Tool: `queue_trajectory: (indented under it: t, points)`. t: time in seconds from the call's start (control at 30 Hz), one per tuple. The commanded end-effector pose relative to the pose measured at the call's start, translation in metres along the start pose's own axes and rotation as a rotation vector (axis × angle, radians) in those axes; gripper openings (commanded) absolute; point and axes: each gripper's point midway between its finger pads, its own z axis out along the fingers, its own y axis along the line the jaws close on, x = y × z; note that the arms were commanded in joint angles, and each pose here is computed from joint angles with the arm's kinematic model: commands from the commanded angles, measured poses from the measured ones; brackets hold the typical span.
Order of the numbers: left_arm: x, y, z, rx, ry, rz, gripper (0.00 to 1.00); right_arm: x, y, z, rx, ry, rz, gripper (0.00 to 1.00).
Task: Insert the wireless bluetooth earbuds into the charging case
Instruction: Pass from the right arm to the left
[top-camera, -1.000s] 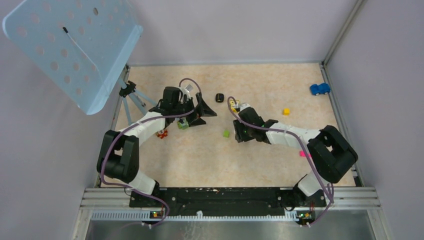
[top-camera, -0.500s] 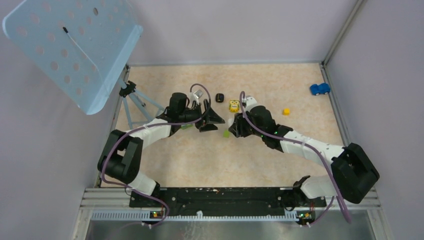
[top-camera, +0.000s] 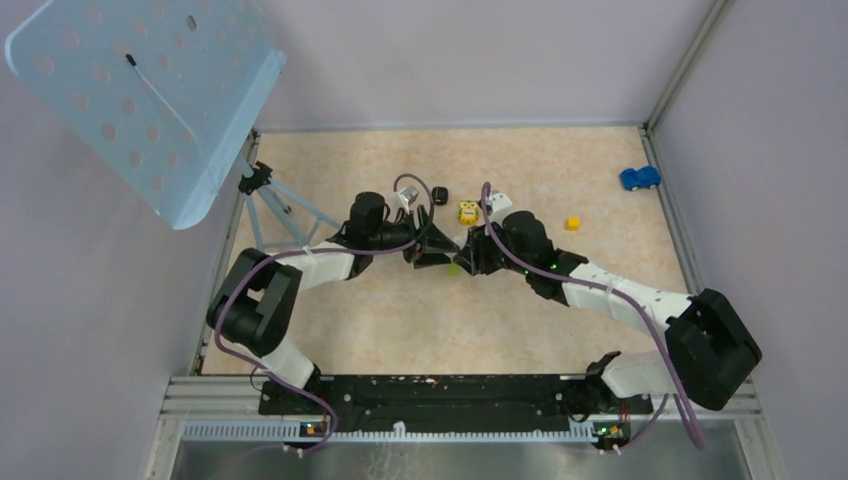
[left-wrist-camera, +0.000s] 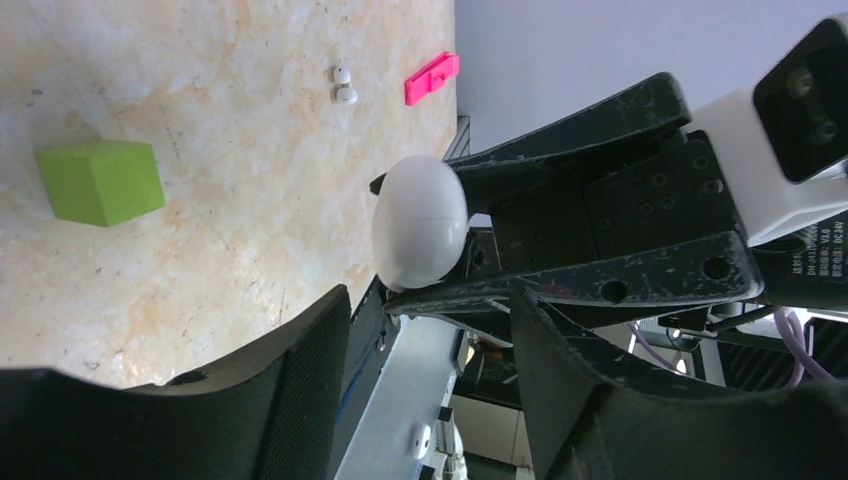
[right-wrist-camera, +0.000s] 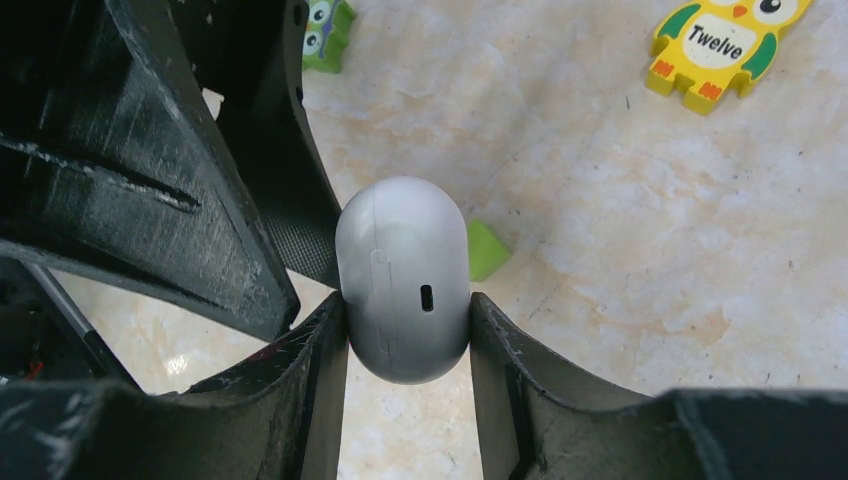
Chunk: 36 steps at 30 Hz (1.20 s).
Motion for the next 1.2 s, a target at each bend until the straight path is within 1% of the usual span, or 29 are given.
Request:
queue_trajectory:
  t: [0.0, 0.13, 0.27, 0.33, 0.37, 0.4, 0.5, 0.53, 0.63, 0.67, 0.7, 0.73, 0.77, 0.83, 0.87, 0.97, 1.03, 1.17]
  points:
    - [-0.012, -0.011, 0.005, 0.044, -0.051, 0.041, 0.63, -0.020, 0.017, -0.007, -0.068, -0.079, -0.018, 0.31]
    - [-0.018, -0.011, 0.006, 0.042, -0.083, 0.040, 0.59, -0.020, 0.019, -0.010, -0.075, -0.083, -0.022, 0.30]
    - [-0.015, -0.012, 0.014, 0.056, -0.029, 0.051, 0.57, -0.020, 0.020, -0.012, -0.079, -0.084, -0.022, 0.30]
    - [-0.013, -0.011, 0.016, 0.054, -0.025, 0.055, 0.53, -0.020, 0.019, -0.012, -0.078, -0.085, -0.023, 0.30]
    - [-0.011, -0.012, 0.018, 0.053, -0.022, 0.059, 0.48, -0.020, 0.019, -0.012, -0.076, -0.086, -0.022, 0.30]
    - [-0.010, -0.012, 0.019, 0.051, -0.018, 0.059, 0.47, -0.019, 0.018, -0.012, -0.074, -0.086, -0.021, 0.30]
    - [-0.007, -0.014, 0.022, 0.057, -0.006, 0.064, 0.46, -0.017, 0.018, -0.012, -0.072, -0.086, -0.015, 0.30]
    - [-0.005, -0.015, 0.022, 0.061, 0.000, 0.068, 0.44, -0.017, 0.018, -0.012, -0.074, -0.086, -0.013, 0.30]
    - [-0.003, -0.017, 0.023, 0.080, 0.012, 0.050, 0.27, -0.018, 0.020, -0.011, -0.082, -0.077, -0.003, 0.30]
    - [-0.003, -0.019, 0.023, 0.094, 0.014, 0.039, 0.19, -0.019, 0.022, -0.011, -0.086, -0.073, 0.004, 0.31]
    - [-0.001, -0.020, 0.023, 0.105, 0.020, 0.040, 0.12, -0.021, 0.024, -0.011, -0.095, -0.073, 0.014, 0.35]
    - [-0.001, -0.021, 0.023, 0.115, 0.023, 0.035, 0.03, -0.023, 0.026, -0.012, -0.097, -0.071, 0.019, 0.44]
    - [-0.001, -0.022, 0.023, 0.121, 0.027, 0.037, 0.00, -0.025, 0.027, -0.013, -0.100, -0.065, 0.022, 0.50]
    - [-0.002, -0.023, 0.022, 0.125, 0.030, 0.048, 0.00, -0.030, 0.028, -0.015, -0.096, -0.057, 0.027, 0.65]
    - [-0.003, -0.024, 0.021, 0.125, 0.027, 0.057, 0.00, -0.033, 0.029, -0.017, -0.101, -0.053, 0.039, 0.68]
    - [-0.006, -0.027, 0.019, 0.119, 0.034, 0.088, 0.00, -0.051, 0.027, -0.026, -0.157, -0.062, 0.124, 0.71]
    - [-0.009, -0.030, 0.014, 0.129, 0.039, 0.111, 0.00, -0.064, 0.024, -0.036, -0.194, -0.093, 0.177, 0.71]
    - [-0.009, -0.048, 0.004, 0.200, 0.073, 0.177, 0.00, -0.084, 0.018, -0.054, -0.312, -0.167, 0.300, 0.73]
